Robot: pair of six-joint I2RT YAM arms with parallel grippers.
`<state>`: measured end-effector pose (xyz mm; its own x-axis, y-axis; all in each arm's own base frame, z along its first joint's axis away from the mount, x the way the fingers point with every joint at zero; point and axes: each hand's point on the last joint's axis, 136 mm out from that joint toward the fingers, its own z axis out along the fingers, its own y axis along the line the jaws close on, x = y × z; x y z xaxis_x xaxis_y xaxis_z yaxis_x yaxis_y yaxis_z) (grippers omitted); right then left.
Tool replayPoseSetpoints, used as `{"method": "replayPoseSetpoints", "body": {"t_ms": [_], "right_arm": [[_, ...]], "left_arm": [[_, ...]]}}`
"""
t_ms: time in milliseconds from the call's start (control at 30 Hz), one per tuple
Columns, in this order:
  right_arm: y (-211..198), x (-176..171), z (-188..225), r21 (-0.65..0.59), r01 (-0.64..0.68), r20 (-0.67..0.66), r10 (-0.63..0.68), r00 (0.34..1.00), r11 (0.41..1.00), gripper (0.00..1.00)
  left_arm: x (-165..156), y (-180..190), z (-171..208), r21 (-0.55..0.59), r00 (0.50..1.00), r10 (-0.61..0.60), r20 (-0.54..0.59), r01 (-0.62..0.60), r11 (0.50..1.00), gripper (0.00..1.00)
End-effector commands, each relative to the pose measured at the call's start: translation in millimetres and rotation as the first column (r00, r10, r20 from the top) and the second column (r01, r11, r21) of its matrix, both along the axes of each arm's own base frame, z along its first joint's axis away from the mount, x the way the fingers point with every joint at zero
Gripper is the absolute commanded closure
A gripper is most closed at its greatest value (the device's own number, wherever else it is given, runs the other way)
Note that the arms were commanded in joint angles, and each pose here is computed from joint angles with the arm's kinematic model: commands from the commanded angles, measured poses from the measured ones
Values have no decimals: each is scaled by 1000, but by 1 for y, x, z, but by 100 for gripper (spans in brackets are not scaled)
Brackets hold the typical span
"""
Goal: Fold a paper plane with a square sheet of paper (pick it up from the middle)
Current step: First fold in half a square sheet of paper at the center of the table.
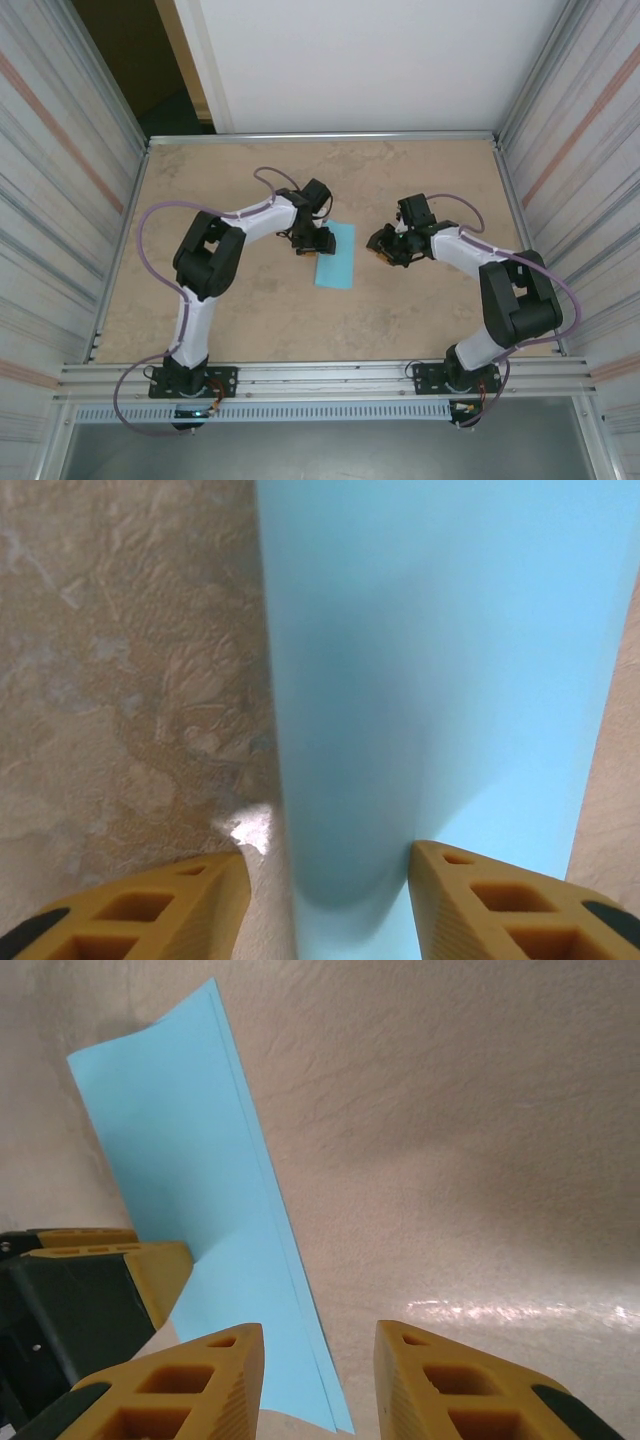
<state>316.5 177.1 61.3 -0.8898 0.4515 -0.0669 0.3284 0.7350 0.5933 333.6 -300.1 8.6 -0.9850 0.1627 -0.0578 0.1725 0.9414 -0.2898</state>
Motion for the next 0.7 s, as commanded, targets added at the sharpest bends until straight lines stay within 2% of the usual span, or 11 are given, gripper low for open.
{"method": "replayPoseSetpoints", "body": {"t_ms": [0,667], "right_arm": [[-7,-2,3,-4,34,0,-34,999,999,66],[4,-4,-8,18,12,-23,-11,1000,1000,67]], "left_arm": [[-54,35,-91,211,979,-27,-204,71,975,48],[-63,47,-108,292,963,38,-267,44,956,42]]}}
